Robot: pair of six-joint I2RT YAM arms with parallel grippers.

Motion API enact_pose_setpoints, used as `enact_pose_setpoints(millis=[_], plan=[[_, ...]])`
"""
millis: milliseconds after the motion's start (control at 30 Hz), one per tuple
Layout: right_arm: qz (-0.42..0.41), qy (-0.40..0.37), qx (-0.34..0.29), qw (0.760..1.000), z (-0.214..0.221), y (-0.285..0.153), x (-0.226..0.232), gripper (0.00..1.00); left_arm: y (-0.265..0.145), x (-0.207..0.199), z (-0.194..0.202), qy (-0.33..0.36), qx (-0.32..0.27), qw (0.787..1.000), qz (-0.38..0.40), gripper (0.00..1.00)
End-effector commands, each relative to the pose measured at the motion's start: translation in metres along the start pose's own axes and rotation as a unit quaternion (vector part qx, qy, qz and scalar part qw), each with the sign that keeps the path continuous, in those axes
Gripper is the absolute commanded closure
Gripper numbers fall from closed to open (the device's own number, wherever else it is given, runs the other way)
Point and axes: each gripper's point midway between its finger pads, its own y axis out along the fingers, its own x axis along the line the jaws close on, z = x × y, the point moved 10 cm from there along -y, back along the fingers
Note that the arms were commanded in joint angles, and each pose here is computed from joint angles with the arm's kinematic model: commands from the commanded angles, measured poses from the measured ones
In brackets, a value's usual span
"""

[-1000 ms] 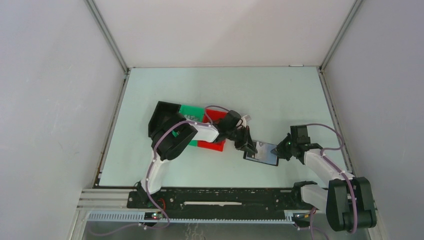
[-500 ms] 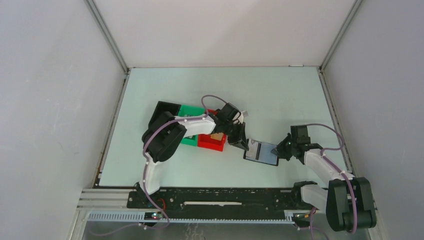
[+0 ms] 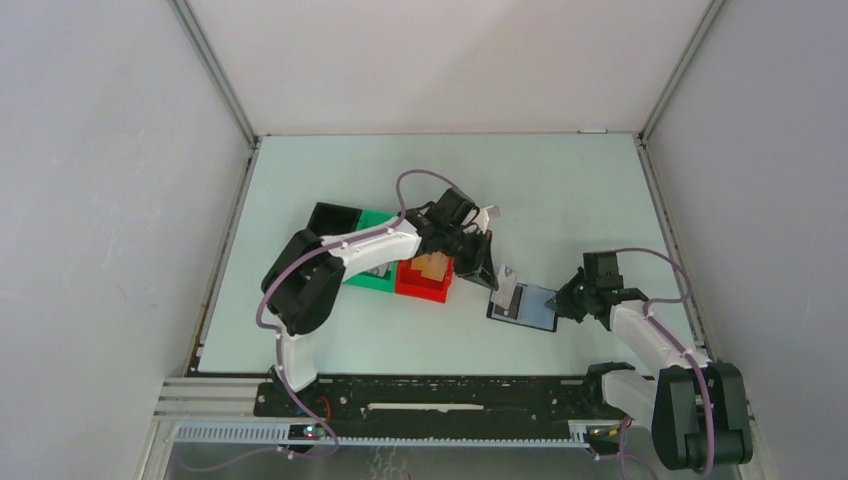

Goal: Take the credit cards out of the card holder
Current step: Place the credit card in the storage box.

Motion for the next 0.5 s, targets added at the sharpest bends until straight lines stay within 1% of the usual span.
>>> enact_pose_setpoints(millis=[0, 100, 267, 333, 467], plan=[[0.030, -0.009, -0.006, 0.999, -0.001, -0.002, -0.007, 0.92, -0.042, -0.034, -0.014, 0.065, -0.025, 0.996, 0.047, 1.00], [0.024, -0.011, -0.008, 1.000, -0.002, -0.005, -0.005, 0.92, -0.067, -0.033, -0.017, 0.085, -0.032, 0.995, 0.047, 1.00], [0.016, -0.018, -0.013, 1.000, -0.007, -0.010, -0.001, 0.91, -0.132, -0.017, -0.020, 0.124, -0.057, 0.991, -0.003, 1.00], [0.013, -0.020, -0.014, 1.000, -0.009, -0.011, 0.001, 0.91, -0.159, -0.006, -0.019, 0.135, -0.067, 0.988, -0.036, 1.00], [0.010, -0.022, -0.010, 1.000, -0.011, -0.010, 0.002, 0.91, -0.205, 0.020, -0.007, 0.125, -0.073, 0.984, -0.105, 1.00]])
